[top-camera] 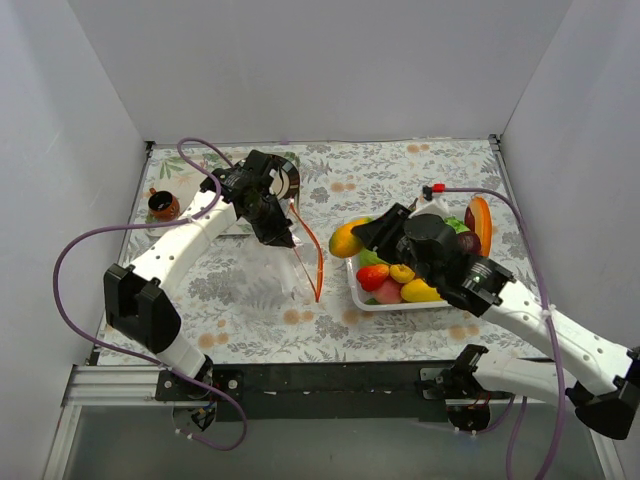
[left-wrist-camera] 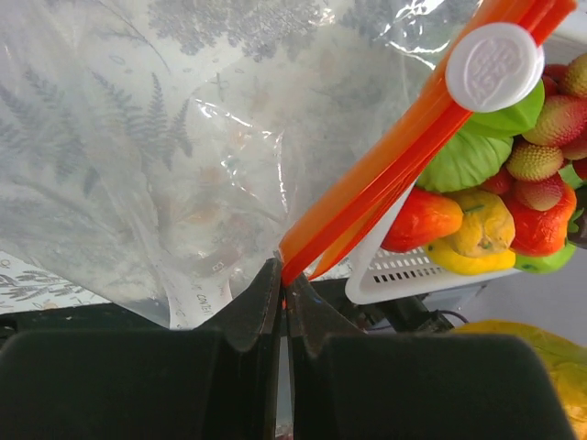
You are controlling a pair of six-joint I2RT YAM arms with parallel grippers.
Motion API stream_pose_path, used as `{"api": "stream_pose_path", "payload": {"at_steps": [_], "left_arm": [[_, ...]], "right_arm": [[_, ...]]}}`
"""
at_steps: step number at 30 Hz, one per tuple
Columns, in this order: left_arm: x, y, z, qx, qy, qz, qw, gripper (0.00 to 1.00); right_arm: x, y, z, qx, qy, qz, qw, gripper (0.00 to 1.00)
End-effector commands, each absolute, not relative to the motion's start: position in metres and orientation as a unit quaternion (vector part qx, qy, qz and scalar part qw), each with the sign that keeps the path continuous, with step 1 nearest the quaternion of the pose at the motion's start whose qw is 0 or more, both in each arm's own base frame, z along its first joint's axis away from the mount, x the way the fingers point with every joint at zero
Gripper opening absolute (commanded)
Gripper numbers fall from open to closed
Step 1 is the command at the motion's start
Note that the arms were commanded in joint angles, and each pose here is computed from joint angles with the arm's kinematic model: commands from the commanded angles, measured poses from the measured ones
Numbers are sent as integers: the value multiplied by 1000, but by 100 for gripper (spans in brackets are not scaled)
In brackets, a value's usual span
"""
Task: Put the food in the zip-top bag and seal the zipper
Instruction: Pick up the fake fruit from the bin, then place the fake fruit in the zipper food storage bag.
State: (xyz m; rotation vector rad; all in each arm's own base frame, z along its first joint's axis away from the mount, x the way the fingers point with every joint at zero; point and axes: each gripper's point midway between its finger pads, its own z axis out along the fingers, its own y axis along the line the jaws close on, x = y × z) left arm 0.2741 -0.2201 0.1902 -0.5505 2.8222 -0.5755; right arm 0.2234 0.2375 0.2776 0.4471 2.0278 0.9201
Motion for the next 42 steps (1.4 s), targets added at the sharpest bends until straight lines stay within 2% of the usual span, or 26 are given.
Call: {"api": "stream_pose_path", "payload": {"at_steps": [1, 8, 14, 22, 25, 26, 29, 33, 42], "left_arm": [[265, -234, 217, -177, 948, -246, 93, 0], [261, -243, 235, -169, 940, -281, 93, 0], [257, -251, 248, -156, 934, -310, 88, 0], [260, -260, 262, -142, 927, -334, 91, 0], [263, -261, 265, -141, 926, -336, 96, 0], [262, -261, 265, -142, 926, -335, 96, 0], [266, -258, 260, -149, 929, -322, 101, 0], [268, -252, 251, -160, 934, -303, 103, 0], [271, -257, 252, -145, 932, -315, 108, 0]], "right_arm": [[243, 283, 339, 68, 751, 435, 493, 1], [257, 321, 309, 19, 773, 422, 473, 1], [266, 320, 272, 13, 801, 372, 469, 1], [273, 329, 263, -23, 820, 331, 467, 1], [273, 330, 258, -35, 829, 311, 463, 32], [272, 330, 256, -38, 830, 309, 463, 49], [270, 328, 260, -46, 828, 309, 466, 70], [269, 324, 271, -60, 827, 301, 471, 83], [263, 283, 311, -39, 826, 262, 498, 89]]}}
